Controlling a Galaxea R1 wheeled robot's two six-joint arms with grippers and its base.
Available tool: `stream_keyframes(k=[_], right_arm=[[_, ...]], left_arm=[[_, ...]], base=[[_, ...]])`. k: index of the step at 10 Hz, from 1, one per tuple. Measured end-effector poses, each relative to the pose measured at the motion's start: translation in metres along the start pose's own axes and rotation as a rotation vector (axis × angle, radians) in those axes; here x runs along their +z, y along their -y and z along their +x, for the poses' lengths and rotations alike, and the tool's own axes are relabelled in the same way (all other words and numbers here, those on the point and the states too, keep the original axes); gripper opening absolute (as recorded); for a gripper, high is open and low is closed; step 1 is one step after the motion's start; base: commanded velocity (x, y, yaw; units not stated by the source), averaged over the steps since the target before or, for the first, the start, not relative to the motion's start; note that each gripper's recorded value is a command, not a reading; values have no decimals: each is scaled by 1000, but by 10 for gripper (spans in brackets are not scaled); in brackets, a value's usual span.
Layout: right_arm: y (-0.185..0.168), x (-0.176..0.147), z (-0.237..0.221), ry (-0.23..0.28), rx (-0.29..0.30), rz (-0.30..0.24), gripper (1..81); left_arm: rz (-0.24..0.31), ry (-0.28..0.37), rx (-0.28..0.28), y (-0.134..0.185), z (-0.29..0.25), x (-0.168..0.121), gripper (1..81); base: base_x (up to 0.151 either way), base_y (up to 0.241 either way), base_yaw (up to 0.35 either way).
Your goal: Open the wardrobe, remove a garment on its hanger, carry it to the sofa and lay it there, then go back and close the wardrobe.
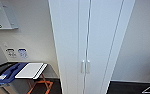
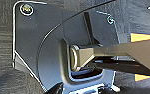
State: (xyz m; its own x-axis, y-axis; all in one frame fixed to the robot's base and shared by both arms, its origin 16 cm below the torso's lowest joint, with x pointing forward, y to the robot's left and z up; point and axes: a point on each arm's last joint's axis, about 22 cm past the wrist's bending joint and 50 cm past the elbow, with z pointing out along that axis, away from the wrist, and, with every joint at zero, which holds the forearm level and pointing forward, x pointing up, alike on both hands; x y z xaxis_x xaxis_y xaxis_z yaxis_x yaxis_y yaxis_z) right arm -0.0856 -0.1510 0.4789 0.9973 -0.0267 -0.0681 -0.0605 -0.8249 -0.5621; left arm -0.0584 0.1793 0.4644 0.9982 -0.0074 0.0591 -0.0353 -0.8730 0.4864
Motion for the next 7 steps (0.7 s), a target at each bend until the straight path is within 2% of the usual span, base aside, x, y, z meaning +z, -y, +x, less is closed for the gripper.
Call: stream_keyframes(k=[2, 4, 6, 7], right_arm=[[1, -1, -6, 3, 6, 3, 811], [3, 0, 7, -24, 0, 15, 811], [3, -1, -5, -12, 7, 13, 811], [2, -1, 1, -19, 3, 13, 811]], left_arm=[[-1, 9, -3, -1, -5, 0, 811], [0, 0, -2, 0, 0, 0, 811], [-3, 20, -8, -3, -14, 0, 811], [-3, 9, -4, -3, -6, 1, 811]], base=[[115, 0, 0], [116, 0, 0], [116, 0, 0], [115, 0, 0]])
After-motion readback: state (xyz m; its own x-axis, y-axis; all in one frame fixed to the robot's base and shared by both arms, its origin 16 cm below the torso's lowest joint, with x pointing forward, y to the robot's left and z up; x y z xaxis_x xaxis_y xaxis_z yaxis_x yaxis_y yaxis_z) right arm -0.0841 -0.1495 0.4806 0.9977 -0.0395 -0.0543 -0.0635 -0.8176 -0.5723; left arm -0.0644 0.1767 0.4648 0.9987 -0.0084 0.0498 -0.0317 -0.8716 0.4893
